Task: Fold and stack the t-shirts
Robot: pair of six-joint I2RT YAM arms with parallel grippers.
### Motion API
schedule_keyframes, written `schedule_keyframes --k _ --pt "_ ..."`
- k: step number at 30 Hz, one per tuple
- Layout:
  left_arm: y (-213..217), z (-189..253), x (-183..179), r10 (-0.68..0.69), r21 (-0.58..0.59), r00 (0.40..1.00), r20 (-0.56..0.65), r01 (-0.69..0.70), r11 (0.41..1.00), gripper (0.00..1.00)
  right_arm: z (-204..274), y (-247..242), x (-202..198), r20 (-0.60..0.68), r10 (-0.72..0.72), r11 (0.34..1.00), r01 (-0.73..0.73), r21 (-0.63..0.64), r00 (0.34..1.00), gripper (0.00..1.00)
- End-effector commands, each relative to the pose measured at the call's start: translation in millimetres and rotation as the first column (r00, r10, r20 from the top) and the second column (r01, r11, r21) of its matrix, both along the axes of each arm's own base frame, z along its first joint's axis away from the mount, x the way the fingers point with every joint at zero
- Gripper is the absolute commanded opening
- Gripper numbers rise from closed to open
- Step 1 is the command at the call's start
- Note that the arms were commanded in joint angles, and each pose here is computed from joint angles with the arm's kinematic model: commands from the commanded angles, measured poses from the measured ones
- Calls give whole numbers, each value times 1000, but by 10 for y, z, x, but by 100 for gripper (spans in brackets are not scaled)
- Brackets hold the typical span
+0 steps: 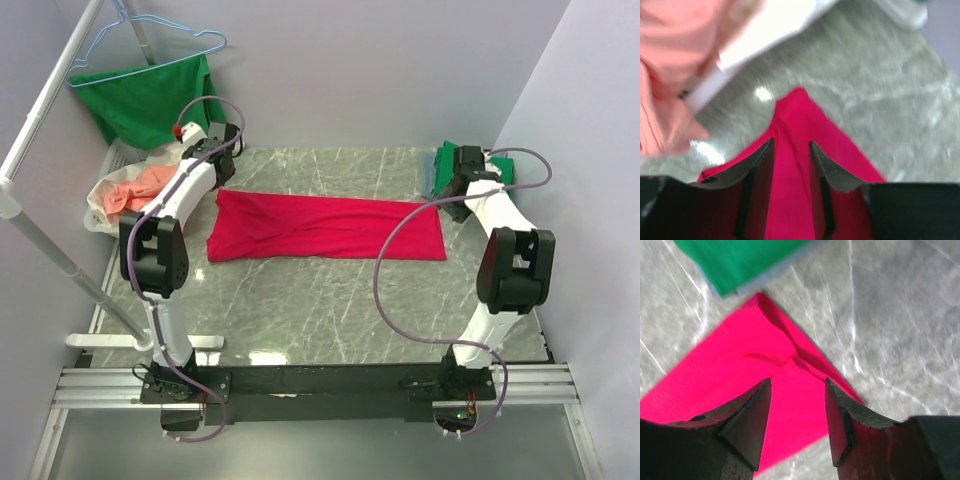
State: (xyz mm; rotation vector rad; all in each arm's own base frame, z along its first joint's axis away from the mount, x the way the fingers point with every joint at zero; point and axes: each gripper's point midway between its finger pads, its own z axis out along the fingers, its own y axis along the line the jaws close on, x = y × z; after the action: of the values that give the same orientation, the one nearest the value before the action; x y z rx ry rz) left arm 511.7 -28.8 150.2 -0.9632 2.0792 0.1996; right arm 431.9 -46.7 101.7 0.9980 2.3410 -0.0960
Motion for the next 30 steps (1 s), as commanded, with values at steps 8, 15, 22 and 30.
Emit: schedule_keyframes --k 8,15,22,30 --pt "-944 -314 -891 -335 -221 927 -169 296 930 38 36 410 -424 14 98 995 -98 -6 995 53" --pt "-1035 -615 -1307 -349 -233 909 -227 297 926 39 -142 538 -555 -16 130 991 -130 12 991 53" --pt "-1034 -741 -1303 -335 -208 911 -241 289 935 39 -220 559 -614 -34 138 990 -138 13 990 53" --pt "-1032 -823 -1151 -315 -171 912 -264 277 946 38 -190 538 -619 -38 138 990 -138 1 990 52"
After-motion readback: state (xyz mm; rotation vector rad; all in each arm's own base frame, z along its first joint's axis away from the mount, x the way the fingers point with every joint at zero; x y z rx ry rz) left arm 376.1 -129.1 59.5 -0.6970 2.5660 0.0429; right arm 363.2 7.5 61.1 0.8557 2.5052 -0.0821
